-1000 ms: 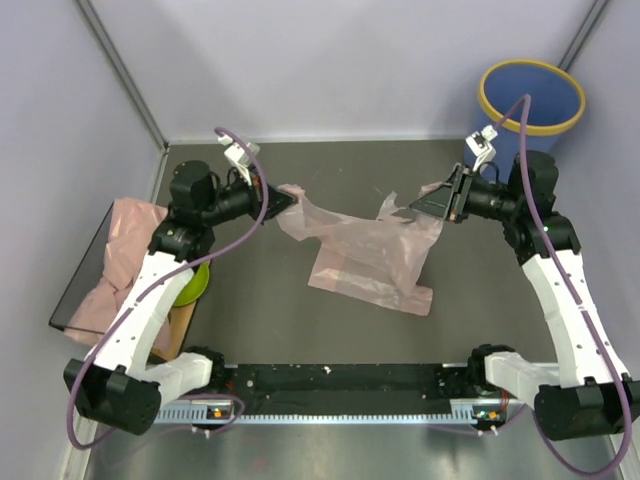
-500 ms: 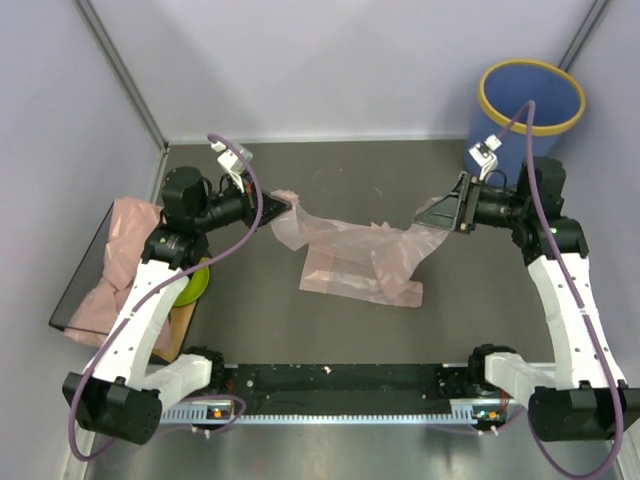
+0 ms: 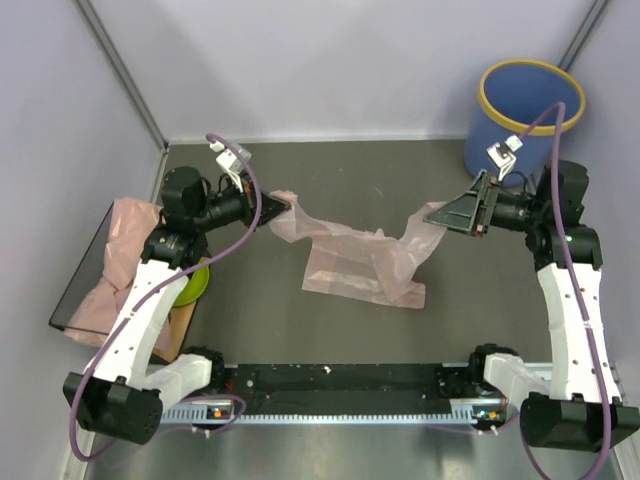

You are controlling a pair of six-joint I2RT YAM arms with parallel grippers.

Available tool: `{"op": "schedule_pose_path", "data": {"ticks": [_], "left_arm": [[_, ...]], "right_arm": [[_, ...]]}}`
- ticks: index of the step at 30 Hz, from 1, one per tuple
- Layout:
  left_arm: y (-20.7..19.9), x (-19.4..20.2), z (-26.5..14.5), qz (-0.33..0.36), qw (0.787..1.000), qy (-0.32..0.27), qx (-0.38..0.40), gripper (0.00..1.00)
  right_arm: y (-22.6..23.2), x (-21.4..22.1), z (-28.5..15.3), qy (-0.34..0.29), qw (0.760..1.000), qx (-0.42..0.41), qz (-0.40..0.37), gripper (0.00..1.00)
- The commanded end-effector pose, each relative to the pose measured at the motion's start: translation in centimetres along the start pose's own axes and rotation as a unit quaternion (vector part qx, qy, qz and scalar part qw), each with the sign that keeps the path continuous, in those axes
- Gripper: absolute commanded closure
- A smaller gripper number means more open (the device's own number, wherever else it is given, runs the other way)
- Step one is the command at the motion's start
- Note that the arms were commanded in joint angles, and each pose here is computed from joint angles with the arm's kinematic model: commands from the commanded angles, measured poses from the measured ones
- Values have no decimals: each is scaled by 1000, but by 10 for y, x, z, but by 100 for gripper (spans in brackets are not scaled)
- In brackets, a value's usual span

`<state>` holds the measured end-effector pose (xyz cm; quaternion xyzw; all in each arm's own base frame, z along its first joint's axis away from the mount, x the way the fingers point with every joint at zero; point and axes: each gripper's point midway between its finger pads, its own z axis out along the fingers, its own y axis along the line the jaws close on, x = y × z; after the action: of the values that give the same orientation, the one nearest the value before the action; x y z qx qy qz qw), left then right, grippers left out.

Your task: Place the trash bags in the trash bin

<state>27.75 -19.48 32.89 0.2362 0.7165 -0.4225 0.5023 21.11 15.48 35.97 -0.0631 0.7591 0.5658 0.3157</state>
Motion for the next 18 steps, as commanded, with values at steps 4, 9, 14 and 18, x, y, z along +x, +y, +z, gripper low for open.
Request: {"op": "schedule_pose_path", "data": {"ticks": [4,9,14,18], "left_arm": [[-7,-5,2,4,1000,-16,26,100],[-11,-2,4,-10,999,-14,48,100],[-14,-5,3,-7,998,-17,52,100],[-10,-5,3,-6,999,-19,41,100]], "right_arm": [[3,11,-7,-9,1000,-3,12,33],[1,14,7,4,999,-18,44,28],[7,25,26,22,997,-41,57,31],[20,39,35,54,995,-67,58,51]]}}
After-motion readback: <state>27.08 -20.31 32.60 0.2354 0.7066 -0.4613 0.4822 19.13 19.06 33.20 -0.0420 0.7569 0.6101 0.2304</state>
